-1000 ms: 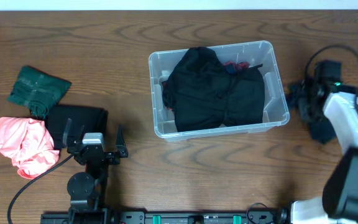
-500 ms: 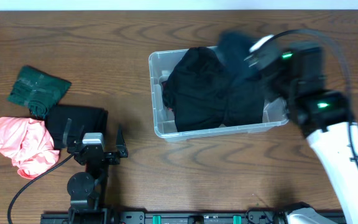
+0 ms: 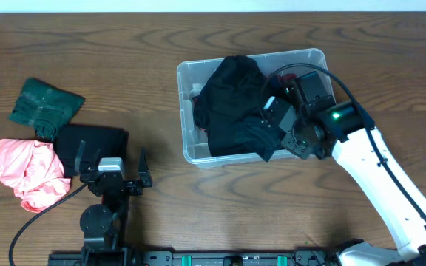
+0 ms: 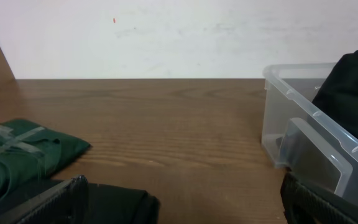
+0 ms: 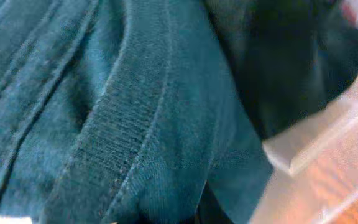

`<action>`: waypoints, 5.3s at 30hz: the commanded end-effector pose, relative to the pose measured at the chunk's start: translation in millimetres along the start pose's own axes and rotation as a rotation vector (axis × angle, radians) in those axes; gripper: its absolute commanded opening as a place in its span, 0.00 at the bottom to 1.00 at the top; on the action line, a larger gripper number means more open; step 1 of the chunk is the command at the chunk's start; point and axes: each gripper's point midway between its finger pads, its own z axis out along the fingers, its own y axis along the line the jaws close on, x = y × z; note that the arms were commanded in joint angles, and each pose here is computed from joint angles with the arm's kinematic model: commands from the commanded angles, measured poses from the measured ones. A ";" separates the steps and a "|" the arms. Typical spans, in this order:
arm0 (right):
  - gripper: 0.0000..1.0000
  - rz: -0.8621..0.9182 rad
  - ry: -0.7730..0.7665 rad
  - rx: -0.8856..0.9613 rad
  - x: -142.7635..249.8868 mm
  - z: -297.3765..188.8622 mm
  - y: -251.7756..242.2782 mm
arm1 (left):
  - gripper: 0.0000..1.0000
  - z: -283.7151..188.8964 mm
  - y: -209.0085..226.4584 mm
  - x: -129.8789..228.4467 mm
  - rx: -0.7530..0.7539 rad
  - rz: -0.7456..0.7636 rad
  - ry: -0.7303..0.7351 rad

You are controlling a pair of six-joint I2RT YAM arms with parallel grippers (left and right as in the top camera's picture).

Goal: Pack container
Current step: 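Grasp the dark cloth with the right gripper and place it in the bin, then withdraw the right gripper to the right side of the table, then reach the left gripper to the pink garment and grasp it, then lift the pink garment with the left gripper and lower it into the bin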

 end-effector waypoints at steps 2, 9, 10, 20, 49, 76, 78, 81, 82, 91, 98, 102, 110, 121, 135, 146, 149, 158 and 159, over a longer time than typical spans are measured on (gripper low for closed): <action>0.21 0.022 0.051 0.050 11.2 -4.0 -6.8 | 0.98 0.9 0.5 16.0 0.000 0.012 0.051; 0.35 0.036 -0.021 0.091 -4.1 -9.2 -15.4 | 0.98 0.9 0.5 16.0 0.000 0.012 0.051; 0.36 0.045 -0.051 0.108 -9.8 -13.8 -18.3 | 0.98 0.9 0.5 16.0 0.000 0.012 0.051; 0.45 0.114 -0.372 0.292 -52.4 -82.5 -53.3 | 0.98 0.9 0.6 16.0 -0.001 0.013 0.051; 0.20 0.159 0.214 -0.305 2.1 84.2 43.1 | 0.98 0.9 0.5 16.0 0.000 0.012 0.051; 0.99 1.064 -0.318 0.224 46.6 -96.3 -130.7 | 0.98 0.9 0.5 16.0 0.000 0.012 0.051; 0.99 1.104 -0.278 0.227 62.1 -92.1 -132.9 | 0.98 0.9 0.5 16.0 0.000 0.013 0.051; 0.99 1.142 -0.247 0.235 77.3 -89.3 -135.6 | 0.98 1.0 0.4 14.0 0.000 0.012 0.043; 0.99 1.149 -0.241 0.237 80.3 -89.1 -136.3 | 0.98 0.9 0.8 15.7 -0.002 0.013 0.050; 0.99 1.124 -0.207 0.241 88.5 -87.7 -134.3 | 0.98 -2.9 10.9 8.1 -0.066 -0.114 0.063; 0.99 1.119 -0.206 0.241 88.5 -87.7 -134.3 | 0.98 -18.7 40.8 -55.0 -0.235 -0.115 0.096; 0.99 1.112 -0.204 0.241 88.7 -87.5 -134.1 | 0.98 -20.8 68.0 -78.6 -0.360 -0.126 0.235; 0.99 1.105 -0.202 0.241 88.8 -87.3 -133.7 | 0.98 -5.3 120.1 -81.2 -0.461 -0.366 0.577; 0.99 1.105 -0.200 0.240 89.2 -87.2 -133.4 | 0.98 -6.9 230.3 -51.7 -0.512 -0.834 0.570; 0.99 1.100 -0.195 0.240 90.6 -87.0 -133.1 | 0.98 -21.0 325.9 58.0 -0.757 -0.939 0.692; 0.99 1.098 -0.194 0.240 90.6 -86.9 -133.1 | 0.98 2.1 313.6 130.1 -0.624 -1.064 0.807; 0.99 1.098 -0.193 0.240 90.8 -86.8 -132.9 | 0.96 8.5 305.7 140.7 -0.586 -1.094 0.827; 0.99 1.098 -0.186 0.235 91.6 -86.3 -131.3 | 0.20 30.0 294.2 125.1 -0.436 -1.150 0.741; 0.99 1.098 -0.186 0.236 91.7 -86.3 -131.4 | 0.11 32.4 292.7 122.2 -0.420 -1.163 0.728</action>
